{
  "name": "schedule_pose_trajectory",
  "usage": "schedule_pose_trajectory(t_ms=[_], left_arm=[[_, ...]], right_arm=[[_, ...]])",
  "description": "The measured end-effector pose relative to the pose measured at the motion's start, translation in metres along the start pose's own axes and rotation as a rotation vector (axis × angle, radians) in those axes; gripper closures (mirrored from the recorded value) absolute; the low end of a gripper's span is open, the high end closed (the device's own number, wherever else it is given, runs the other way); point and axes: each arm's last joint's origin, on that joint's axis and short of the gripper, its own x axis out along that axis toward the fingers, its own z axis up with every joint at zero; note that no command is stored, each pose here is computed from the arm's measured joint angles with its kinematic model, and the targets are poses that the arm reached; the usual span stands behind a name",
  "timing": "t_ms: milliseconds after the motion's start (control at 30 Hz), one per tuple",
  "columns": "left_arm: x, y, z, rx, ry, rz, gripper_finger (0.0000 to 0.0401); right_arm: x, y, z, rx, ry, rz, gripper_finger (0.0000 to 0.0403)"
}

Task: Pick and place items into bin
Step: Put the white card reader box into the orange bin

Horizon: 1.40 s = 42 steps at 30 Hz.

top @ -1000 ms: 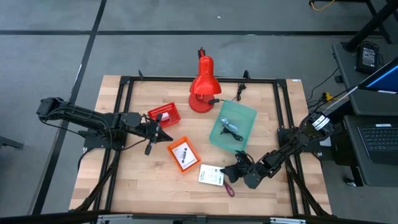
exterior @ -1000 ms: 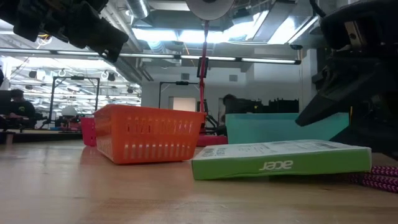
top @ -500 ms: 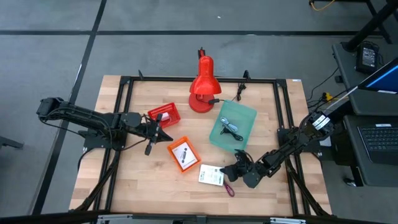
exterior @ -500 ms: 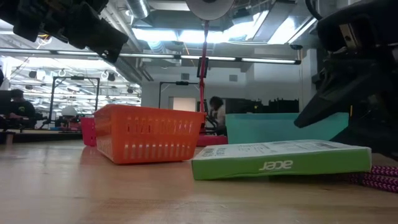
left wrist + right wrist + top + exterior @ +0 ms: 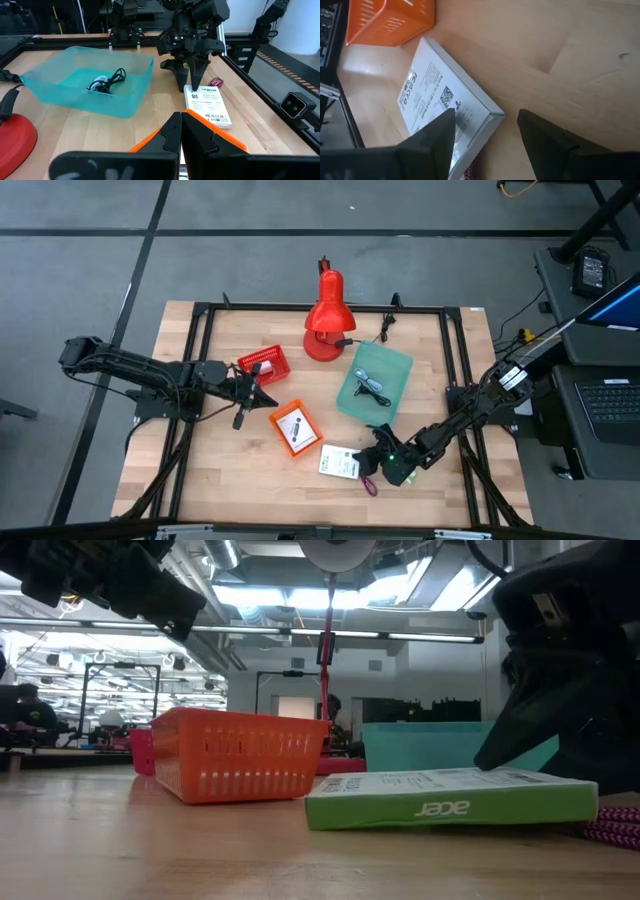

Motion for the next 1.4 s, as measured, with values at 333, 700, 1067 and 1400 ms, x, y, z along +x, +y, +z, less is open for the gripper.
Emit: schedule_pose_trajectory(t_ms=[333,700,1067,1400], left_arm=[[0.000,0.000,0.000,0.000,0.000,0.000,0.0395],[0.000,0.000,0.000,0.000,0.000,0.000,0.0395],[0.000,0.000,0.000,0.000,0.000,0.000,0.0396],[0.000,0.000,0.000,0.000,0.000,0.000,0.0396]], right_arm=[[0.001,0.004,0.000,-0.020,0.008,0.032,0.0203],[0.001,0.006,0.000,-0.010,0.016,0.051,0.0202],[0.001,0.007,0.000,-0.028,-0.013,0.065,0.0202],[0.000,0.011,0.000,-0.010,-0.014,0.103,0.0202]])
